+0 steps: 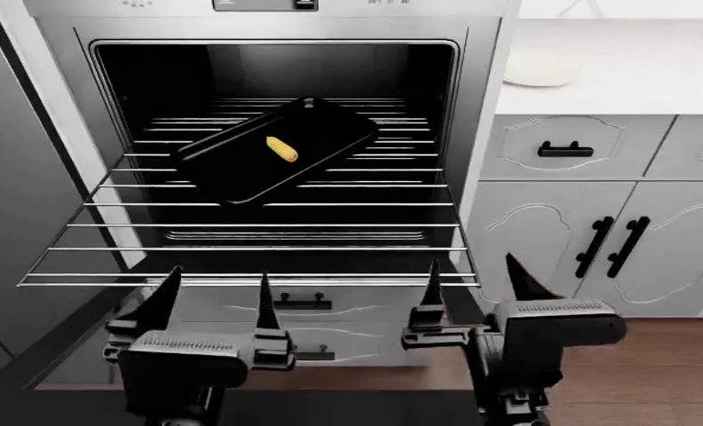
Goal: Pick the corn from the top rack in the oven and place it on the plate on the counter.
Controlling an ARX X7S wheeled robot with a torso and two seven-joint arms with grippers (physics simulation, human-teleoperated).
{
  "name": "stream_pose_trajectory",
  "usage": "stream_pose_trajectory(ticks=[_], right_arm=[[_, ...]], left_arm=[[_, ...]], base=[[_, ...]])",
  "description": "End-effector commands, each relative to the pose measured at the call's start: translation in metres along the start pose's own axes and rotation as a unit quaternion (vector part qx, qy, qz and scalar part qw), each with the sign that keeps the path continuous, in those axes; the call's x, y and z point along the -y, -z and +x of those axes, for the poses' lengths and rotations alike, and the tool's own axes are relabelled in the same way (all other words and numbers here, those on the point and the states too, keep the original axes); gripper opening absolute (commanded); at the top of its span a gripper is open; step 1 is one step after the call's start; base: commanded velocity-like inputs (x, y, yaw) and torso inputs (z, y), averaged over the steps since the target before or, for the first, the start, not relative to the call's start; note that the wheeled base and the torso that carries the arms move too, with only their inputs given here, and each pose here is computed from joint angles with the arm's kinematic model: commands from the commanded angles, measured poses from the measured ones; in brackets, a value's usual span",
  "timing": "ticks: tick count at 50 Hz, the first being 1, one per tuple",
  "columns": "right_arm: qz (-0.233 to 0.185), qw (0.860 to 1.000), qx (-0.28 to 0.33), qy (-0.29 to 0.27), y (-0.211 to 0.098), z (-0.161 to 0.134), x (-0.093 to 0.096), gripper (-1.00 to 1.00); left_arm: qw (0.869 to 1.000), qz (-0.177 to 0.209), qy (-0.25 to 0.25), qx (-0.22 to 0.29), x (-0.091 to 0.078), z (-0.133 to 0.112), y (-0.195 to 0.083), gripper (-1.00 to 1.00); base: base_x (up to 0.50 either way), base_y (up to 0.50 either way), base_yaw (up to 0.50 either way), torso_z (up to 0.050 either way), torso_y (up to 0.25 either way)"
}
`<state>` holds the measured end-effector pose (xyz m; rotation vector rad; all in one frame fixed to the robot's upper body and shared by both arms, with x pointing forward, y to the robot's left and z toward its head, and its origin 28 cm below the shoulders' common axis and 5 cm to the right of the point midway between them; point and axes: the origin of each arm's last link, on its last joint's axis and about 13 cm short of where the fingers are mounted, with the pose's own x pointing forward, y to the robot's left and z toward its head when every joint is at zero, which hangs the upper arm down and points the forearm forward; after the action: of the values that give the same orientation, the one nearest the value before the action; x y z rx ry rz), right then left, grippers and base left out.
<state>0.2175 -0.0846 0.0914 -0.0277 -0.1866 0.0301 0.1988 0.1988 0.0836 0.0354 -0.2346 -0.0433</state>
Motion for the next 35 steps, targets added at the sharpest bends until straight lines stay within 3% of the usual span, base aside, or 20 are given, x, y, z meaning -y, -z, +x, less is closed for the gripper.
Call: stream_pose_trajectory(ticks=[1, 3, 7, 11, 12, 13, 14, 15, 16, 17, 18, 19, 20, 21, 22, 25, 26, 32, 35], right_arm=[[0.004, 0.986, 0.164, -0.004, -0.096, -0.005, -0.007, 1.0], [0.003, 0.981, 0.196, -0.007, -0.109, -0.007, -0.008, 1.0], [0.0, 0.969, 0.246, -0.016, -0.134, -0.009, -0.011, 1.0], [0.01, 0.957, 0.287, -0.029, -0.158, -0.002, -0.016, 1.0], [0.013, 0.952, 0.303, -0.032, -0.164, 0.001, -0.017, 1.0], [0.014, 0.951, 0.308, -0.033, -0.168, 0.002, -0.017, 1.0], [-0.008, 0.932, 0.358, -0.061, -0.186, 0.004, -0.018, 1.0], [-0.023, 0.911, 0.398, -0.109, -0.199, 0.0, -0.023, 1.0], [-0.043, 0.902, 0.409, -0.131, -0.207, -0.005, -0.021, 1.0], [-0.056, 0.902, 0.41, -0.123, -0.216, -0.009, -0.013, 1.0], [-0.035, 0.912, 0.396, -0.103, -0.225, -0.013, -0.014, 1.0], [-0.004, 0.932, 0.354, -0.081, -0.223, -0.018, -0.016, 1.0], [0.003, 0.934, 0.355, -0.05, -0.227, -0.019, -0.015, 1.0], [0.002, 0.934, 0.355, -0.05, -0.23, -0.018, -0.014, 1.0], [0.003, 0.934, 0.354, -0.048, -0.232, -0.017, -0.013, 1.0], [0.002, 0.936, 0.35, -0.045, -0.233, -0.015, -0.012, 1.0], [-0.002, 0.937, 0.345, -0.045, -0.231, -0.013, -0.011, 1.0], [-0.026, 0.947, 0.32, -0.025, -0.219, -0.001, -0.001, 1.0], [-0.035, 0.946, 0.321, -0.02, -0.222, 0.001, 0.002, 1.0]], left_arm=[[0.98, -0.007, 0.023, 0.198, 0.011, -0.015, -0.095, 1.0], [0.973, 0.006, 0.017, 0.229, 0.012, -0.017, -0.106, 1.0], [0.962, -0.014, 0.012, 0.272, 0.013, -0.014, -0.129, 1.0], [0.941, -0.027, 0.013, 0.337, 0.017, 0.001, -0.151, 1.0], [0.902, -0.064, 0.089, 0.417, 0.03, 0.003, -0.171, 1.0], [0.888, -0.079, 0.159, 0.424, 0.039, 0.003, -0.18, 1.0], [0.86, -0.118, 0.223, 0.443, 0.041, -0.004, -0.19, 1.0], [0.895, -0.05, 0.173, 0.408, 0.024, 0.009, -0.199, 1.0], [0.895, -0.078, 0.199, 0.392, 0.019, 0.001, -0.206, 1.0], [0.916, -0.012, 0.07, 0.394, -0.005, 0.011, -0.22, 1.0], [0.929, -0.047, 0.066, 0.362, -0.006, 0.003, -0.227, 1.0], [0.912, -0.039, 0.017, 0.409, -0.004, 0.011, -0.237, 1.0], [0.922, -0.067, 0.006, 0.38, -0.005, 0.003, -0.244, 1.0], [0.908, -0.119, -0.017, 0.402, -0.001, -0.003, -0.254, 1.0], [0.9, -0.136, -0.051, 0.411, 0.0, -0.007, -0.26, 1.0], [0.904, -0.022, -0.015, 0.426, 0.0, -0.008, -0.263, 1.0], [0.917, 0.001, -0.02, 0.399, -0.001, -0.006, -0.254, 1.0], [0.923, 0.02, -0.071, 0.378, -0.012, -0.002, -0.248, 1.0], [0.92, 0.029, -0.083, 0.382, -0.019, -0.001, -0.252, 1.0]], base=[[0.0, 0.0, 0.0, 0.0, 0.0], [0.0, 0.0, 0.0, 0.0, 0.0], [0.0, 0.0, 0.0, 0.0, 0.0], [0.0, 0.0, 0.0, 0.0, 0.0], [0.0, 0.0, 0.0, 0.0, 0.0], [0.0, 0.0, 0.0, 0.0, 0.0], [0.0, 0.0, 0.0, 0.0, 0.0], [0.0, 0.0, 0.0, 0.0, 0.0], [0.0, 0.0, 0.0, 0.0, 0.0], [0.0, 0.0, 0.0, 0.0, 0.0], [0.0, 0.0, 0.0, 0.0, 0.0], [0.0, 0.0, 0.0, 0.0, 0.0], [0.0, 0.0, 0.0, 0.0, 0.0], [0.0, 0.0, 0.0, 0.0, 0.0], [0.0, 0.0, 0.0, 0.0, 0.0], [0.0, 0.0, 0.0, 0.0, 0.0], [0.0, 0.0, 0.0, 0.0, 0.0], [0.0, 0.0, 0.0, 0.0, 0.0], [0.0, 0.0, 0.0, 0.0, 0.0]])
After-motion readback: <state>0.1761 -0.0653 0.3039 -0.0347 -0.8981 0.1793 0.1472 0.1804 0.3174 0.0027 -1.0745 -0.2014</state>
